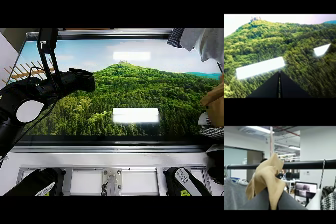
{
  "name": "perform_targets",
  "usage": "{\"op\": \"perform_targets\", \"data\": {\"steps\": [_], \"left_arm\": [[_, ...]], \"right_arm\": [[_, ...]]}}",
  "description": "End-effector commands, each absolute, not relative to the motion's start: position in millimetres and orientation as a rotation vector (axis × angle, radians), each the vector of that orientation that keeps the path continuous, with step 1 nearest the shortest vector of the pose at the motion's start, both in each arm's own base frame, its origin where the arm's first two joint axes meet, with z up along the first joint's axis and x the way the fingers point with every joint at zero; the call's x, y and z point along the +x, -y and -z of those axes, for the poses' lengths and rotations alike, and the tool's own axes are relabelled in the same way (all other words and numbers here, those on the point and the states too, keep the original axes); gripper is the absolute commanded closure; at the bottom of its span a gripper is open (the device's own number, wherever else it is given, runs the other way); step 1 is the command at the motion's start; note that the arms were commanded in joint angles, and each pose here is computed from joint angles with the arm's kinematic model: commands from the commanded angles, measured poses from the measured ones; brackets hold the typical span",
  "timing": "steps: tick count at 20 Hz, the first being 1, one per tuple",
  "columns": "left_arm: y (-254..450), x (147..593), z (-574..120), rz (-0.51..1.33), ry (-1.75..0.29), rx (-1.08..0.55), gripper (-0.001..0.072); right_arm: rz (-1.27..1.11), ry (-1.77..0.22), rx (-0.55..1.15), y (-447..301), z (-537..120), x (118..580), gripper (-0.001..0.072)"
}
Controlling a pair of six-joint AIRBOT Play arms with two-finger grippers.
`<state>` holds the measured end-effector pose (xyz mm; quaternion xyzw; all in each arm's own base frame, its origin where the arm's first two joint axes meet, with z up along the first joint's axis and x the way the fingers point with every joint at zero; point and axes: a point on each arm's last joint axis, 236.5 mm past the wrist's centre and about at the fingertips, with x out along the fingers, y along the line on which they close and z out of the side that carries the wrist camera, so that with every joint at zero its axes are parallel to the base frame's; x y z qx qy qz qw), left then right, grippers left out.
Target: Fold the clothes and pants, and hang the long-sleeved shirts on hangers.
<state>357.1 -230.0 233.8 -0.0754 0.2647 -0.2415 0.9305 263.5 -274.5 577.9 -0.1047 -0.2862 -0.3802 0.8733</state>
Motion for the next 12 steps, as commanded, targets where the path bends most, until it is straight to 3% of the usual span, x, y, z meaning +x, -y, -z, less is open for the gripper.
{"op": "perform_targets", "data": {"steps": [1,12], "left_arm": [[229.9,357.3,-233.5,0.494,-0.543,-0.155,0.0677],[229.9,357.3,-233.5,0.494,-0.543,-0.155,0.0676]], "right_arm": [[0.826,0.616,-0.249,272.2,-591.9,252.3,0.0697],[0.933,0.604,-0.264,300.0,-590.3,225.6,0.0697]]}}
